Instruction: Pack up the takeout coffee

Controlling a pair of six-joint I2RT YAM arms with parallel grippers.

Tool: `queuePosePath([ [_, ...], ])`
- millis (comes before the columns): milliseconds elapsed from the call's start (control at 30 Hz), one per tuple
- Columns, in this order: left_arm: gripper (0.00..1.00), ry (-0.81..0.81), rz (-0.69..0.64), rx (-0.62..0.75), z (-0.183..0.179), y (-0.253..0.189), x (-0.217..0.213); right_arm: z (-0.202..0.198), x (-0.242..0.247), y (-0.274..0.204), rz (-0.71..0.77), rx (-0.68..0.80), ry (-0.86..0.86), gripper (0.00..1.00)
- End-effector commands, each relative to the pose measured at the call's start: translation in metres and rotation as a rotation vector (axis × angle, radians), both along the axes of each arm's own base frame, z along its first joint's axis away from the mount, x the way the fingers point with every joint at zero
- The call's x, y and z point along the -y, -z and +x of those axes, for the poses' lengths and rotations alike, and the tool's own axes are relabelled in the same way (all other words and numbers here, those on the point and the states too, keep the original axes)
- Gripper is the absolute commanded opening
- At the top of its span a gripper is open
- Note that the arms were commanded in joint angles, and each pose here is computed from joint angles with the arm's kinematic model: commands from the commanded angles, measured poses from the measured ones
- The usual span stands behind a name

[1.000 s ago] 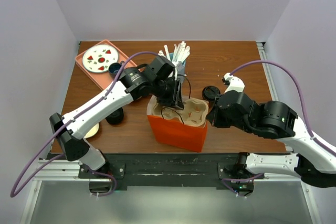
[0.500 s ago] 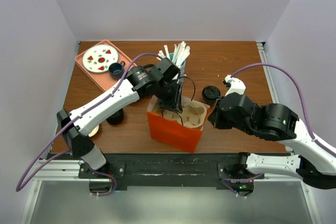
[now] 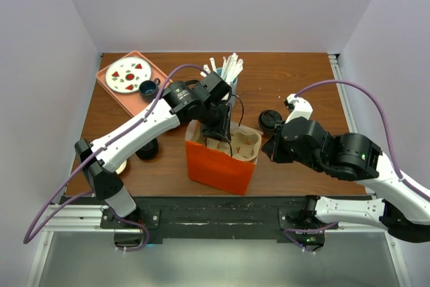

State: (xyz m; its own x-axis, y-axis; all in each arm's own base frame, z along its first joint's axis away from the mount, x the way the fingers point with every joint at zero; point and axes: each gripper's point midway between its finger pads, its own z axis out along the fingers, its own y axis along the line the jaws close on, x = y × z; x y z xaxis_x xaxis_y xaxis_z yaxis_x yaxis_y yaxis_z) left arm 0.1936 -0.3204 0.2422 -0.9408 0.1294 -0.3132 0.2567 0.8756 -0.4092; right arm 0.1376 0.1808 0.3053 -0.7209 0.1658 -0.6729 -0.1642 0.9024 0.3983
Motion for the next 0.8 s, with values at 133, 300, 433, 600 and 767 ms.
queuePosePath([
  [133,0.26,-0.013,0.018,0.041,0.001,-0.011,-0.009,0.006,-0.011,-0.009,0.026,0.009,0.01,0.13],
  [300,0.25,-0.009,0.021,0.044,0.0,-0.011,-0.011,0.012,0.007,-0.013,0.02,0.03,0.105,0.13],
  [433,0.25,-0.01,0.041,0.054,0.001,-0.01,-0.016,0.023,0.014,-0.026,0.003,0.083,0.161,0.17],
  [600,0.24,-0.011,0.051,0.054,0.001,-0.009,-0.018,0.028,0.01,-0.023,-0.028,0.089,0.172,0.23],
  [767,0.24,-0.015,0.035,0.058,0.0,-0.013,-0.018,0.031,0.009,-0.02,-0.033,0.099,0.184,0.27],
])
